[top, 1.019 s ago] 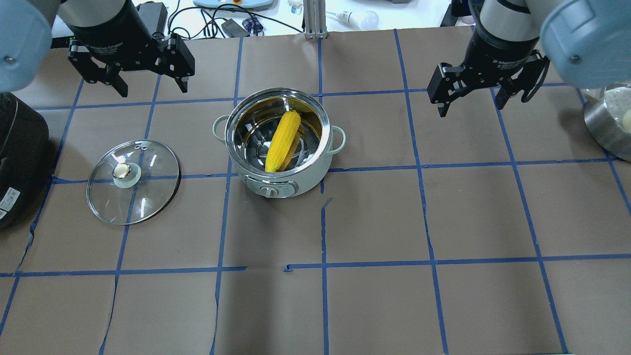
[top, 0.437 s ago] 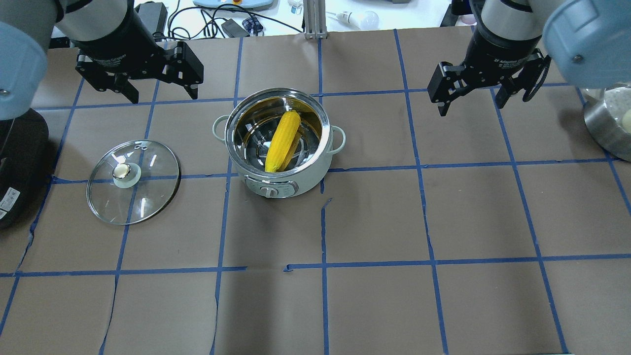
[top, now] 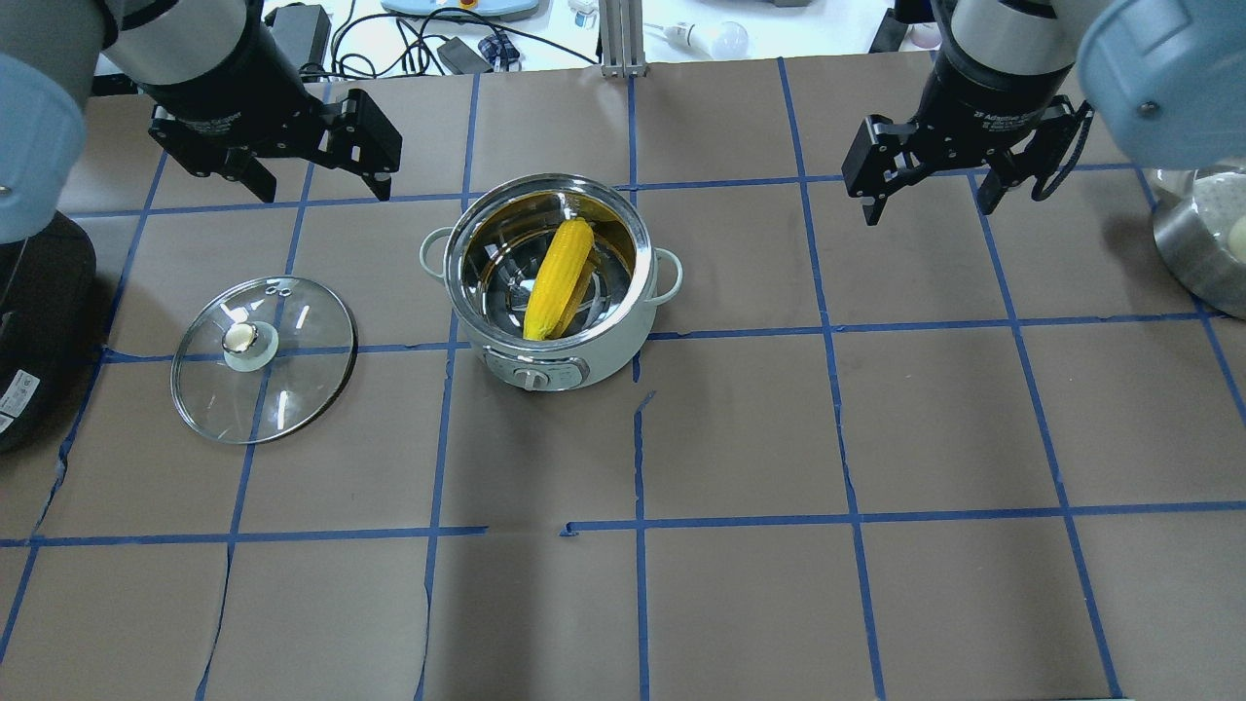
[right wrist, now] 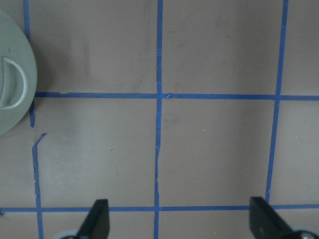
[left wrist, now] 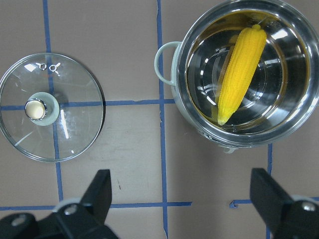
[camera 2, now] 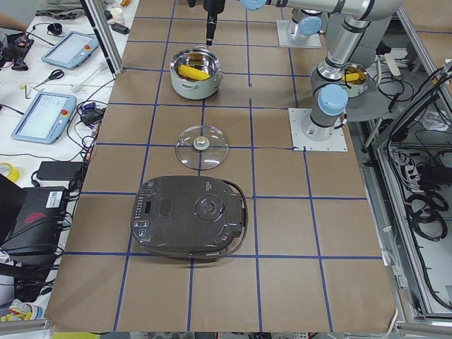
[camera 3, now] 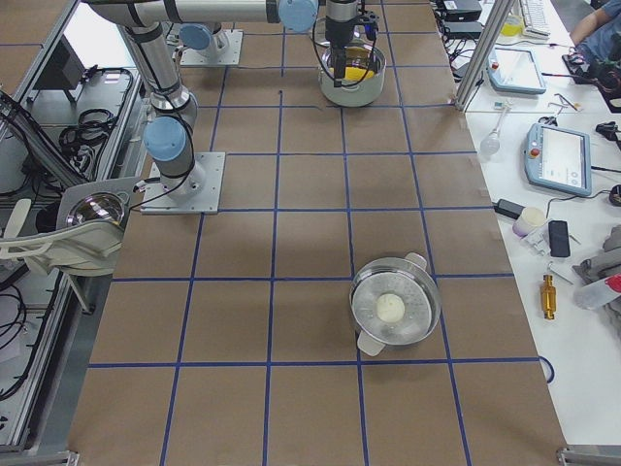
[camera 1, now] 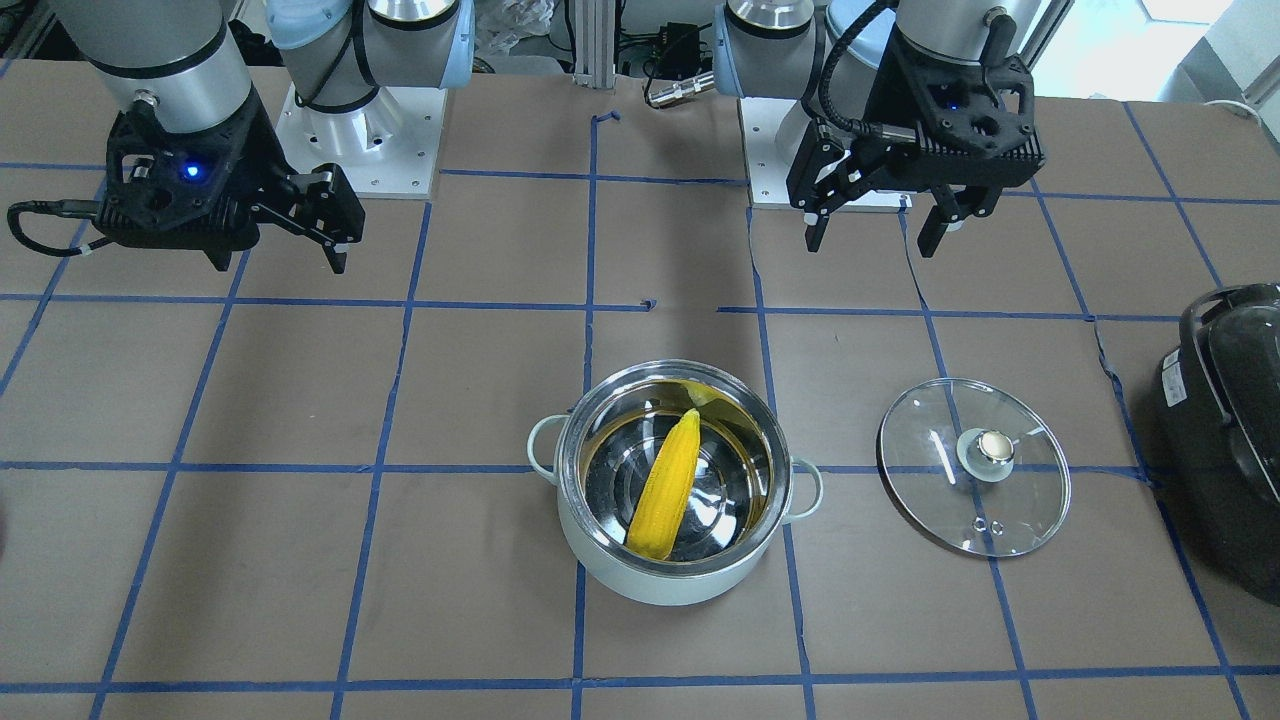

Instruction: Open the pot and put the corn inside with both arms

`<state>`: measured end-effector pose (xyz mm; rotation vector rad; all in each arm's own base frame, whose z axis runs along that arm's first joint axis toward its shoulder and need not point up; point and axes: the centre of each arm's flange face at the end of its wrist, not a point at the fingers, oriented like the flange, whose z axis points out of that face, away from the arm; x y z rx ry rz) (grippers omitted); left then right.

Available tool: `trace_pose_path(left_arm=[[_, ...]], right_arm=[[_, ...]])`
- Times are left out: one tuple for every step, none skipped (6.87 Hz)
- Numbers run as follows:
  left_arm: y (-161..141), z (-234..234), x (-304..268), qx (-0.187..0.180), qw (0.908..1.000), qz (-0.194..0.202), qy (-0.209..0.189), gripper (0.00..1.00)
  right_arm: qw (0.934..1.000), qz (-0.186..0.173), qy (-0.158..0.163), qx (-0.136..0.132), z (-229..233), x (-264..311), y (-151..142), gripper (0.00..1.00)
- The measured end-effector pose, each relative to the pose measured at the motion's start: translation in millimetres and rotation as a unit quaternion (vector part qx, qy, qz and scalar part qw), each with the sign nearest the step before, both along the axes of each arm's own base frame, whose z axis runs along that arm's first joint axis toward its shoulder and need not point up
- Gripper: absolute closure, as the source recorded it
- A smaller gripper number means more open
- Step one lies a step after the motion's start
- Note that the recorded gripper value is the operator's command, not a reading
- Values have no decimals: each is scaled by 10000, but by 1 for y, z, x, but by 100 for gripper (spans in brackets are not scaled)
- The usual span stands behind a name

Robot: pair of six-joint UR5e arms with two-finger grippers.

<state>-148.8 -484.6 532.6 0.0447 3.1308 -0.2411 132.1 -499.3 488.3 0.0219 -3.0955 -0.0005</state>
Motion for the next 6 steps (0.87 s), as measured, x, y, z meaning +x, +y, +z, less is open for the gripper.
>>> trace_pose_path(left_arm=[[0,1,0,-7,10000,9,2,0],[1,1,0,-8,10000,26,2,0],[1,1,-1,-9,10000,38,5,0],[1,2,-1,-11,10000,44,9,0],[1,2,-1,-12,10000,47,12,0],[2,2,-1,-14,10000,48,12,0]], right_arm=[[10000,-73,-6,9,0,0,0,0],[9999,-99,-12,21,-1,1,1,0],[9999,-106,-10,28,-1,1,1,0],[9999,-109,-4,34,-2,1,1,0],[9999,-111,1,38,-2,1,1,0],[9999,-112,5,45,-3,0,1,0]])
